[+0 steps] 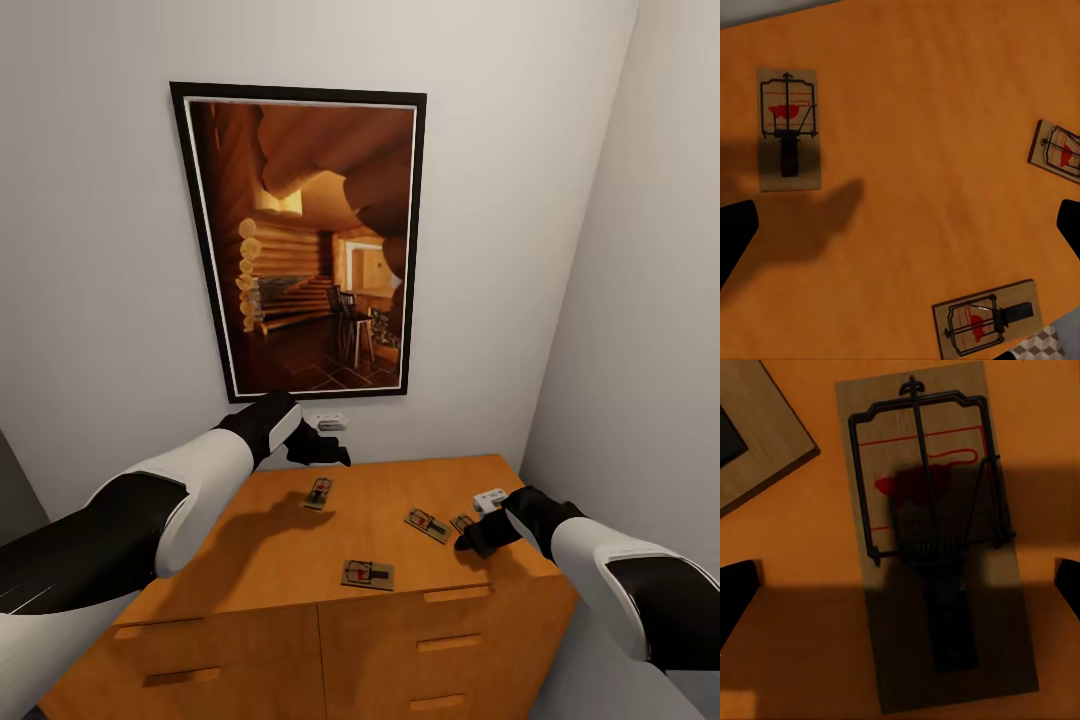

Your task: Take the four mousetraps from the cabinet in the bathroom and place them on the bathroom floor. Make sure all four end up on the same floor surface, and ensure that at least two of them are either under or directly next to the same bathroom sink.

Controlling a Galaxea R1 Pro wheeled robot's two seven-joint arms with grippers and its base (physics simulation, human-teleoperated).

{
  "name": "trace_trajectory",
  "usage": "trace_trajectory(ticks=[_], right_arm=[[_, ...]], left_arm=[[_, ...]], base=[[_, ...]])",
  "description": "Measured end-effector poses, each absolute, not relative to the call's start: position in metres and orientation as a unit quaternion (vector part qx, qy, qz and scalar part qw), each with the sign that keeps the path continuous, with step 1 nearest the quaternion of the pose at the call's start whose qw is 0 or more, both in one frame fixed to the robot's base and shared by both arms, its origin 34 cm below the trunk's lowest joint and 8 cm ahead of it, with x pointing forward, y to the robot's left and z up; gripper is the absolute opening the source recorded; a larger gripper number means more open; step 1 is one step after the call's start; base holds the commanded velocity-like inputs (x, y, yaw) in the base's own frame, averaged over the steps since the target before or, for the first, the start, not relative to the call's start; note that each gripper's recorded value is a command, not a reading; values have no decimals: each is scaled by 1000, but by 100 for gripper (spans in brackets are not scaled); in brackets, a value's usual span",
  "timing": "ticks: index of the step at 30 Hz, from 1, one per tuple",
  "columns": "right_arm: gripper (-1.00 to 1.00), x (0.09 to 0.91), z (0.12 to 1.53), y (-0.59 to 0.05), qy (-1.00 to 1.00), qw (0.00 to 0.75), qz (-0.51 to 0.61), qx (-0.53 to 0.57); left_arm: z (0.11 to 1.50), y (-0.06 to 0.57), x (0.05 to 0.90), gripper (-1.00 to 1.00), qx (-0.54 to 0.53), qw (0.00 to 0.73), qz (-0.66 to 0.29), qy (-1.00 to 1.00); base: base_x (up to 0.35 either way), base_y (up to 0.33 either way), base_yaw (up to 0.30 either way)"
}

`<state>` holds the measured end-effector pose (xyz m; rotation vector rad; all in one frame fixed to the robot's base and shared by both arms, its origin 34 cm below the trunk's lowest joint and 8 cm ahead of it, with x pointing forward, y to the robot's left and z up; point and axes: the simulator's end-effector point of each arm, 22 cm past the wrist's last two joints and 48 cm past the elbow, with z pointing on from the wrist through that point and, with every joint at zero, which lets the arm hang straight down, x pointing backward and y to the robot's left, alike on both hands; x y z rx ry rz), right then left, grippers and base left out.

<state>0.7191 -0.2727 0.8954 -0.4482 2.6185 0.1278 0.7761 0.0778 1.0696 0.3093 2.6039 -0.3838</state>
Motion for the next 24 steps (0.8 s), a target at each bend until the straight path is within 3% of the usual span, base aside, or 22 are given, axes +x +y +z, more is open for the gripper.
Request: trace_trajectory(ticks=[24], right_arm=[[100, 721, 896, -284, 958, 243, 46, -144]], left_arm=[[1070, 78, 777, 100, 113, 243, -141, 953]], base=[[0, 0, 0]])
